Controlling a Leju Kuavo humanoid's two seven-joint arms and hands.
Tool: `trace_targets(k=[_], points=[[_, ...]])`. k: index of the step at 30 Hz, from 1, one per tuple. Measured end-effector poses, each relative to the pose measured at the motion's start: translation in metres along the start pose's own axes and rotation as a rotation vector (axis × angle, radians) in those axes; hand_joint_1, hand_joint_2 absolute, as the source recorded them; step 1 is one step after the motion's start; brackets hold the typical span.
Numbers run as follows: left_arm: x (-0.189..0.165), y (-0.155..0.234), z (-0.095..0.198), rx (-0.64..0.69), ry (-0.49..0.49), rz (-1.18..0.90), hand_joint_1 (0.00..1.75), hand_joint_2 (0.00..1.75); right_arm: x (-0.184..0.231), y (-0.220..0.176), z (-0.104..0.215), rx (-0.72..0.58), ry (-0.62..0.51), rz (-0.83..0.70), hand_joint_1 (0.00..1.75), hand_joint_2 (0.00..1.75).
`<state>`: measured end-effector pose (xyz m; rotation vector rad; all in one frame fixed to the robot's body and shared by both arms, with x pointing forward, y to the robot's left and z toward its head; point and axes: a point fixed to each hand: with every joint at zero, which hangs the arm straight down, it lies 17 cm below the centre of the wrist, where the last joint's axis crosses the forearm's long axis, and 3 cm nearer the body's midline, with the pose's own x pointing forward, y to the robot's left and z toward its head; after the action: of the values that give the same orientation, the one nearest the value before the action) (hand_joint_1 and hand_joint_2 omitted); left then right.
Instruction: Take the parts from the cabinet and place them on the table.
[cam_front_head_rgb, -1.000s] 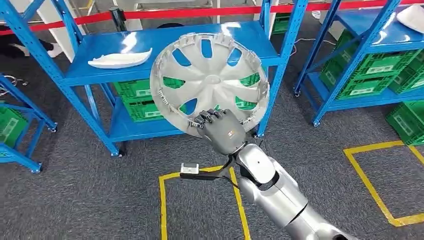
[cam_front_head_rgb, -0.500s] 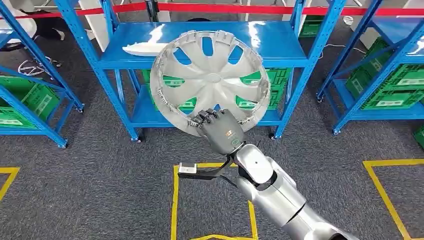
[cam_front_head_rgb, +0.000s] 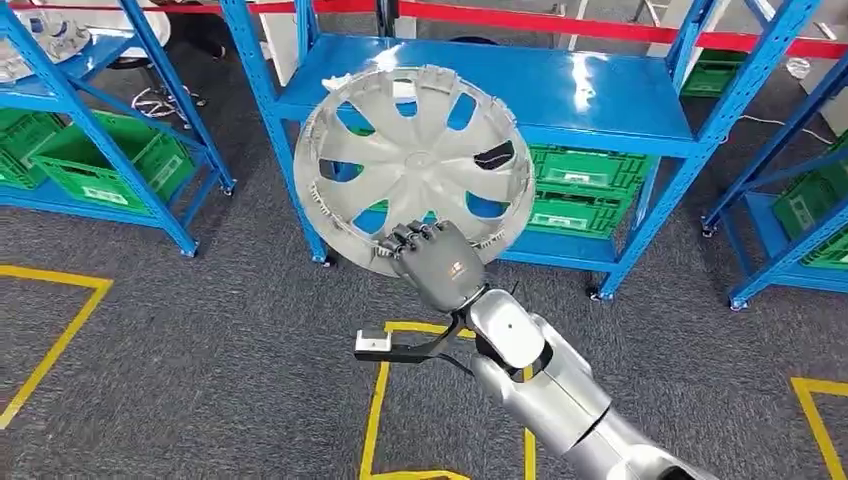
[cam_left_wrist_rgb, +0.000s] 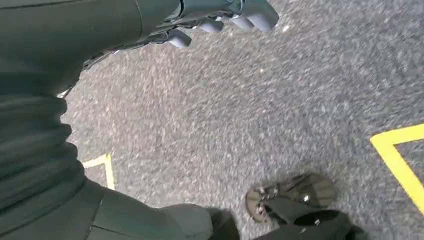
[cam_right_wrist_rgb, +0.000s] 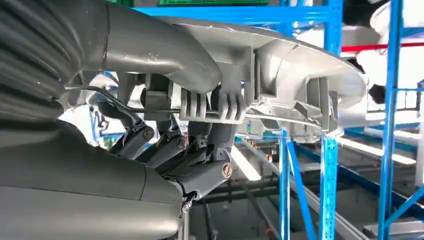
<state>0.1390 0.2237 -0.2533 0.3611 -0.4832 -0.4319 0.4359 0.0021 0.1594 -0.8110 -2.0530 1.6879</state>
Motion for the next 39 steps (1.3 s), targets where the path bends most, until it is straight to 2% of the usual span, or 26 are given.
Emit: trace_targets(k=[18, 39], points=[[-0.002, 0.002, -0.001, 0.001, 0.014, 0.006, 0.0, 1.75, 0.007, -0.012, -0.012, -0.019, -0.037, 0.015, 1.75, 1.75], [-0.013, 0.001, 0.0, -0.008, 0.045, 0.006, 0.0, 1.75, 0.028, -0.003, -0.012, -0.007, -0.074, -0.026, 1.75, 1.75]])
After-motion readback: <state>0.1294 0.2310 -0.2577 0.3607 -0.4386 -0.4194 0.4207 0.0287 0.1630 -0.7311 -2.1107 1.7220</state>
